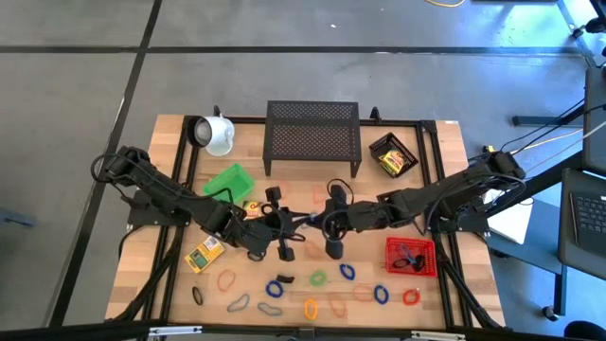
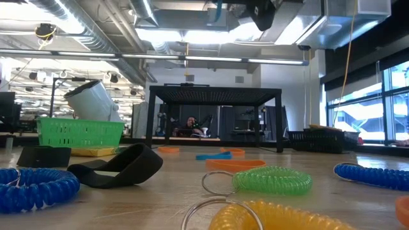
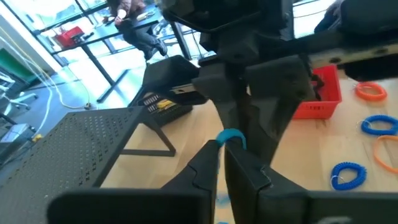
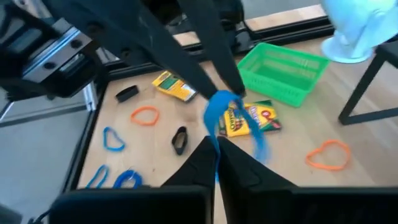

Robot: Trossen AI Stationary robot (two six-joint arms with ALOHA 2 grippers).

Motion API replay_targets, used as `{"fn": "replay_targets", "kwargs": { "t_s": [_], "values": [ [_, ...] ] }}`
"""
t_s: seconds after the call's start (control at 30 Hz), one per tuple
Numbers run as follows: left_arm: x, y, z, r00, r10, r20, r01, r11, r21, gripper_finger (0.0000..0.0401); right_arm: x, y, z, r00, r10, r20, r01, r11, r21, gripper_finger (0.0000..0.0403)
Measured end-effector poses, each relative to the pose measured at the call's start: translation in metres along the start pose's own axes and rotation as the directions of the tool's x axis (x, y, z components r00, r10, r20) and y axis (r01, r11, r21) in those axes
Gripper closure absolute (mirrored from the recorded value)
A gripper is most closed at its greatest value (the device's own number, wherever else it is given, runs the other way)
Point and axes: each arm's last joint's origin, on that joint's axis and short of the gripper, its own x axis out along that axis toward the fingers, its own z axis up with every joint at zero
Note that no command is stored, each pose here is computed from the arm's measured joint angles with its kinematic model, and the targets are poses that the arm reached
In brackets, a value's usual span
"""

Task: Pick & Place Office Desk Supplies
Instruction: Put the blue rubber band into the red bin

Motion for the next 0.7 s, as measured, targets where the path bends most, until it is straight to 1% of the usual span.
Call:
{"fn": "replay_targets", "kwargs": {
  "t_s": [0.13,0.2,0.3,0.4,0.47,0.57,0.67,0.7],
  "values": [
    [0.000,-0.002,0.000,0.999,-0.054,-0.004,0.054,0.999,-0.003,0.0340,-0.010,-0.004,0.005,0.999,0.033,-0.027,-0.033,0.999,0.003,0.0397],
    [0.000,-0.002,-0.002,0.998,-0.068,-0.017,0.067,0.998,-0.013,0.0320,-0.019,-0.009,0.006,0.997,0.040,-0.069,-0.039,0.999,0.022,0.0398],
    [0.000,-0.002,-0.009,0.993,-0.093,-0.078,0.090,0.995,-0.045,0.0292,-0.032,-0.017,0.003,0.983,0.053,-0.175,-0.043,0.997,0.061,0.0399],
    [-0.002,-0.002,-0.020,0.976,-0.121,-0.181,0.108,0.991,-0.079,0.0270,-0.045,-0.023,-0.006,0.949,0.050,-0.312,-0.012,0.992,0.122,0.0399],
    [-0.003,0.000,-0.029,0.957,-0.130,-0.260,0.103,0.988,-0.115,0.0262,-0.051,-0.026,-0.016,0.902,0.044,-0.430,0.024,0.988,0.151,0.0399],
    [-0.005,0.004,-0.040,0.924,-0.113,-0.365,0.062,0.987,-0.147,0.0256,-0.062,-0.027,-0.034,0.795,0.007,-0.606,0.122,0.978,0.171,0.0399],
    [-0.008,0.008,-0.048,0.895,-0.078,-0.438,0.015,0.989,-0.147,0.0256,-0.071,-0.024,-0.050,0.691,-0.054,-0.721,0.231,0.961,0.149,0.0399],
    [-0.009,0.009,-0.050,0.888,-0.070,-0.455,0.003,0.989,-0.148,0.0256,-0.074,-0.023,-0.055,0.664,-0.064,-0.745,0.258,0.955,0.148,0.0399]
  ]
}}
